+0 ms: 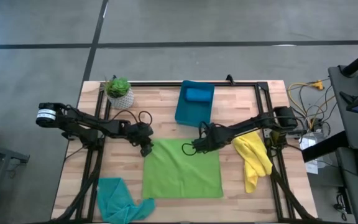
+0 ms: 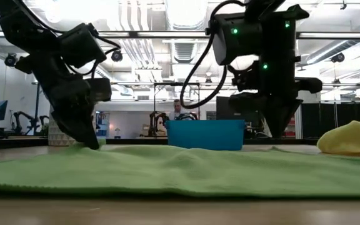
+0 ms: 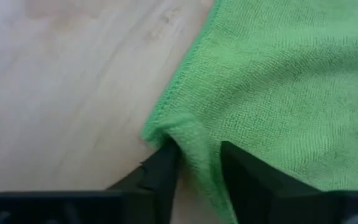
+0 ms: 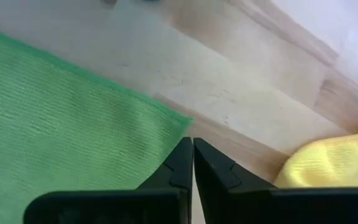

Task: Fold microfiber towels
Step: Fold the green microfiber cloth

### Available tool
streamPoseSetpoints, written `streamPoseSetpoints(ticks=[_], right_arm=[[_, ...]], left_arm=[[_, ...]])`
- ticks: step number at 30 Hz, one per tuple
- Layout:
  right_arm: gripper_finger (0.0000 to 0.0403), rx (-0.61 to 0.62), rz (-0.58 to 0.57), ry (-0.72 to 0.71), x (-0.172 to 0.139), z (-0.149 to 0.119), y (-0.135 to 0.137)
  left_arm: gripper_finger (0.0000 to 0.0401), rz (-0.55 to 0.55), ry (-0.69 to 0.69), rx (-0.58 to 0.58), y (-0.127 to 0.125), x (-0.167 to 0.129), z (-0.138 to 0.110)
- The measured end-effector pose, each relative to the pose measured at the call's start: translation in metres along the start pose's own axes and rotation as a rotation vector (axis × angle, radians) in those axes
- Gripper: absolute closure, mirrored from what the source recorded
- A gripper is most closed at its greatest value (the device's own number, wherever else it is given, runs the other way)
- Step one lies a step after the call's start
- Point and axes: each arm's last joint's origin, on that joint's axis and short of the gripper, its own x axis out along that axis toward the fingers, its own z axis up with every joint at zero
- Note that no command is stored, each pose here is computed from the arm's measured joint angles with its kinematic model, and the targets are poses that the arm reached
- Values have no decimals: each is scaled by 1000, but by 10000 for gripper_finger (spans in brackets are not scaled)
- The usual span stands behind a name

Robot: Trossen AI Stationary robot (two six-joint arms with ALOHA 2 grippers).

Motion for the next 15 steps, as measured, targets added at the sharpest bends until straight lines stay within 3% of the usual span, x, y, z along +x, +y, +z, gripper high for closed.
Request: streamPoseSetpoints(ticks=[3,6,10,15], right_arm=[[394,-1,36,-38,-9,1,-2],[394,-60,151,-101,-21,2,3],[394,-134,327,-185,-31,6,18],[394,-89,350,-184,-13,20,24]], left_arm=[[230,32,27,-1,1,-4,-2],[198,69,30,-14,3,-9,-3],[189,198,11,-33,8,-21,-4],[189,211,-89,-36,7,-36,1]])
